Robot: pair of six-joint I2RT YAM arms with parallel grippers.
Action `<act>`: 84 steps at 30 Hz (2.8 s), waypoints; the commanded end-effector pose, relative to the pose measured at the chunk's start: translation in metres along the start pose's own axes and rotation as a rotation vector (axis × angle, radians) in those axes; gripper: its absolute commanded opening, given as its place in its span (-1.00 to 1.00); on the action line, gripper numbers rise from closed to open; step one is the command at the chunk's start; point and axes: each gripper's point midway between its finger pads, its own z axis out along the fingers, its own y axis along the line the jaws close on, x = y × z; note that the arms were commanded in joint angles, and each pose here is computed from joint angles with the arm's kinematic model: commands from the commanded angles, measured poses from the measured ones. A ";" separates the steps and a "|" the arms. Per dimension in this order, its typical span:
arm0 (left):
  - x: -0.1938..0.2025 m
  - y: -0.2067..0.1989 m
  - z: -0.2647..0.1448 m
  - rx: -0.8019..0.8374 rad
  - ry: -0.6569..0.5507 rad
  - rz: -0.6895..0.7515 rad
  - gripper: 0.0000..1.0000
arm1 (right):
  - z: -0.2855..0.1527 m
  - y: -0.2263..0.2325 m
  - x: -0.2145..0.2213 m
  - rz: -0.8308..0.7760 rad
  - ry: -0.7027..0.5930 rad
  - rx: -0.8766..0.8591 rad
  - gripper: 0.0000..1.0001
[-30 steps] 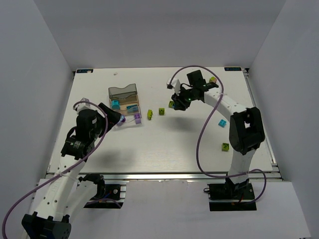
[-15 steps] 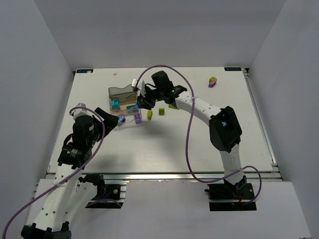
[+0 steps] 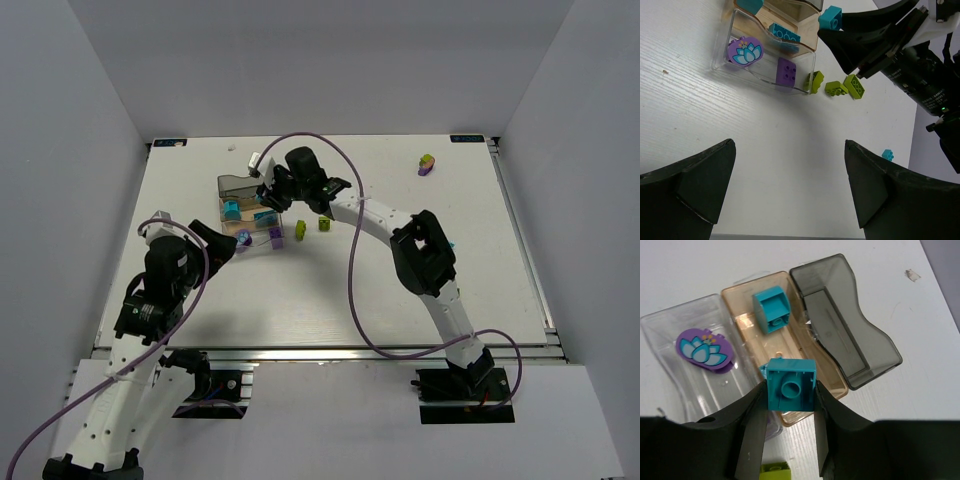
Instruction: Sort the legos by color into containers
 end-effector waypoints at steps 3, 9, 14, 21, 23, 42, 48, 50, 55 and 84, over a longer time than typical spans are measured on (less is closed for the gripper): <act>0.004 0.010 0.000 -0.030 0.000 -0.009 0.96 | 0.010 -0.022 -0.023 -0.013 -0.077 0.090 -0.76; 0.004 0.010 0.001 -0.032 0.000 -0.011 0.96 | 0.020 -0.022 -0.008 -0.019 -0.056 0.100 -0.41; 0.003 0.008 0.002 -0.025 -0.001 -0.012 0.96 | 0.021 -0.022 0.000 -0.041 -0.040 0.104 -0.01; 0.002 0.003 0.003 -0.014 0.003 -0.015 0.96 | 0.017 -0.023 -0.002 -0.041 -0.044 0.110 0.15; 0.002 0.003 0.003 -0.011 0.001 -0.017 0.96 | 0.013 -0.024 -0.007 -0.039 -0.050 0.113 0.19; 0.019 -0.034 0.014 0.219 0.075 0.017 -0.48 | -0.208 -0.014 0.052 0.353 0.121 0.068 -0.47; 0.026 -0.035 0.020 0.243 0.093 0.025 0.42 | -0.286 0.007 0.127 0.529 0.312 0.159 -0.13; 0.030 -0.034 0.023 0.244 0.112 0.030 0.59 | -0.312 0.013 0.157 0.614 0.409 0.216 0.04; 0.041 -0.031 0.037 0.245 0.150 0.035 0.65 | -0.362 0.016 0.208 0.696 0.599 0.375 0.28; 0.044 -0.031 0.049 0.224 0.171 0.006 0.67 | -0.391 -0.052 0.325 0.456 0.938 0.210 0.36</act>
